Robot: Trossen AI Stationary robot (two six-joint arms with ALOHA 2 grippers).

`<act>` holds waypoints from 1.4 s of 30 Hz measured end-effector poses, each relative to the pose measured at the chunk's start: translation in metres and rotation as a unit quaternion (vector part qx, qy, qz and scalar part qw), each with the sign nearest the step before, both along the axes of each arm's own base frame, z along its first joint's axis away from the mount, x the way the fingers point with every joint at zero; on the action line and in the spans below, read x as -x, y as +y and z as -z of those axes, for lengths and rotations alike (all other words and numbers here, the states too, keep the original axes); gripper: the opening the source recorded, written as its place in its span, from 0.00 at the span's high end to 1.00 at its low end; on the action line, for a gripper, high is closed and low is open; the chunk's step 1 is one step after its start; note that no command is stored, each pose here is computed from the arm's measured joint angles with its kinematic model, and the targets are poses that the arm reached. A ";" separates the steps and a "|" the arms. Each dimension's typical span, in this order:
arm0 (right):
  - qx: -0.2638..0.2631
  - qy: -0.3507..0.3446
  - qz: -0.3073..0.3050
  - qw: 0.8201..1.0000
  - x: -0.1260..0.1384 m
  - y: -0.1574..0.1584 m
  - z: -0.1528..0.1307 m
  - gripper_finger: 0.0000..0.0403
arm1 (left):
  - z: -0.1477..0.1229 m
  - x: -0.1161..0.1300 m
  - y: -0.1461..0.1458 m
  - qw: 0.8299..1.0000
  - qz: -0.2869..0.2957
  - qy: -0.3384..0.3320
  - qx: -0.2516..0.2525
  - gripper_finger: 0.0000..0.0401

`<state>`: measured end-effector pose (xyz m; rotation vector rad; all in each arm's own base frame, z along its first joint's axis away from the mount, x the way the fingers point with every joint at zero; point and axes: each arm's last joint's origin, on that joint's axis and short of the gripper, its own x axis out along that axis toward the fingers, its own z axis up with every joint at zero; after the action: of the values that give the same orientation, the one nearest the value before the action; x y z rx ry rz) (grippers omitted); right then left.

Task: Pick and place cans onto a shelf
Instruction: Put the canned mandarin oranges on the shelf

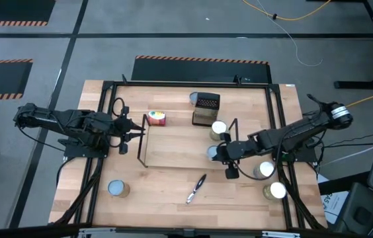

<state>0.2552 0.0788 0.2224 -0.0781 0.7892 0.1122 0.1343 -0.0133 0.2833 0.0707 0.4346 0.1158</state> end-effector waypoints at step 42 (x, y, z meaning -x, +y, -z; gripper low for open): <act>0.004 0.029 0.004 1.000 0.007 -0.002 0.011 0.82 | 0.000 0.000 0.000 1.000 -0.001 0.000 0.001 0.81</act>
<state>0.2478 0.0764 0.2116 -0.0794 0.8469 0.1043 0.1343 -0.0133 0.2833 0.0682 0.4350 0.1163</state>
